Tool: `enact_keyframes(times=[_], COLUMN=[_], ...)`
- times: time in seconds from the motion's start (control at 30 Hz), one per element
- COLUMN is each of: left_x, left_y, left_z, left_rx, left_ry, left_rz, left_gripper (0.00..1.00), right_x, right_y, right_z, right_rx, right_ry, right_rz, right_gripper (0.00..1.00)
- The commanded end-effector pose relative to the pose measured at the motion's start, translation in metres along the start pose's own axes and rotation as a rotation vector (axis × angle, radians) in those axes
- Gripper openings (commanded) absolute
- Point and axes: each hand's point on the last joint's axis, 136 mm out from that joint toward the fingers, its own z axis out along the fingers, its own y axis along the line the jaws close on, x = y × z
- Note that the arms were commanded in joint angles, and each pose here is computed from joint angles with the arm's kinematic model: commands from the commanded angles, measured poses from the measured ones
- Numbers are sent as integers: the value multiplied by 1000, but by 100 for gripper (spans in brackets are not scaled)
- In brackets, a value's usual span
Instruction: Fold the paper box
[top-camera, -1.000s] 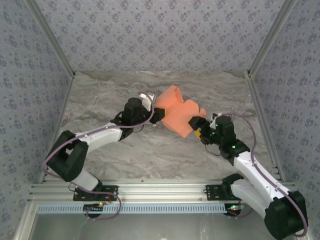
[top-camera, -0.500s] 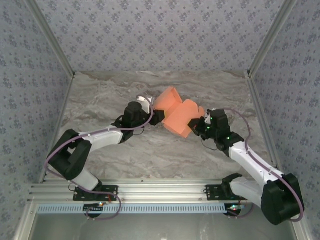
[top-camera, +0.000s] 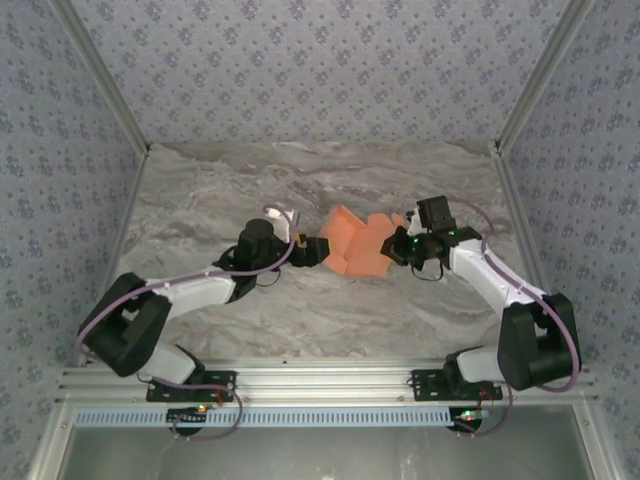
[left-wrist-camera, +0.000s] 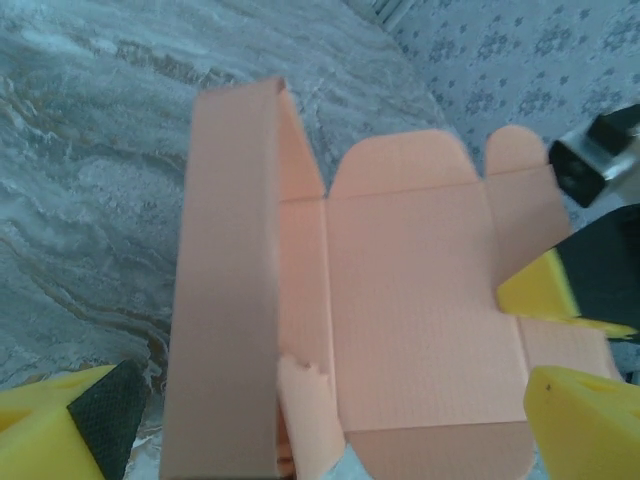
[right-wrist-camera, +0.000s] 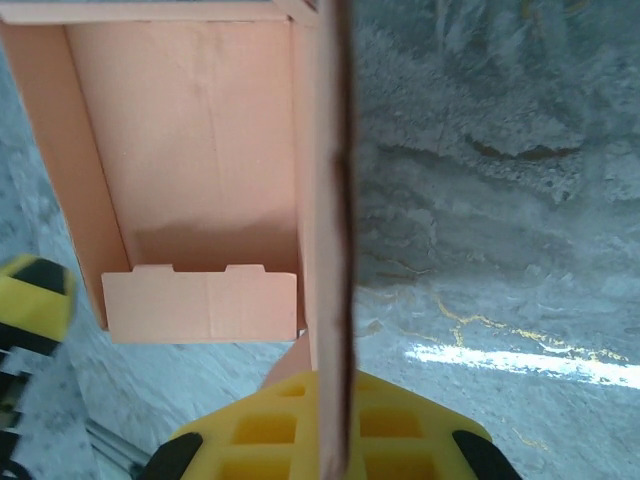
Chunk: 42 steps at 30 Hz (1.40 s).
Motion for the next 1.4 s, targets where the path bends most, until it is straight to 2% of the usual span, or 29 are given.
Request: enact_keyframes(times=[0.0,0.1,0.2,0.3,0.4,0.47,0.53,0.67,0.83,1.03,1.2,1.3,1.37], left_x=[-19,-18,-15,-14,-16,-16,-14,1,18,39,65,79,84], left_y=[6,27,48,52,45,47,54,45,43,47,45,36,24], left_z=[-20,-31,-38,-40,-42,-46,-47,-33,-27,-26,-22,-19,-18], left_rx=[-94,-200,-262,-230,-192,-211,-238,-133,-96,-72,-46,-35,-8], left_ry=[-2,60,84,72,58,56,44,102,150,173,257,307,320], left_rz=[31,54,-10,-64,-46,-45,-60,-5,59,-83,-153,-89,-36], left_gripper=[99,99,99,99,99,99,99,99,99,98,98,95,94], right_x=[22,25,26,29,21,23,30,35,26,7,3,11,17], right_y=[-4,1,9,7,8,7,12,28,35,40,48,50,49], right_z=[-9,-14,-19,-20,-26,-25,-23,-22,-28,-33,-29,-28,-29], right_rx=[58,76,100,185,298,354,371,365,491,603,577,535,518], right_ry=[143,193,223,276,306,336,365,378,364,315,291,312,335], right_rz=[-110,-193,-311,-460,-615,-729,-831,-1023,-1270,-1385,-1413,-1412,-1424], right_gripper=[0,0,0,3,4,10,10,10,13,34,41,43,38])
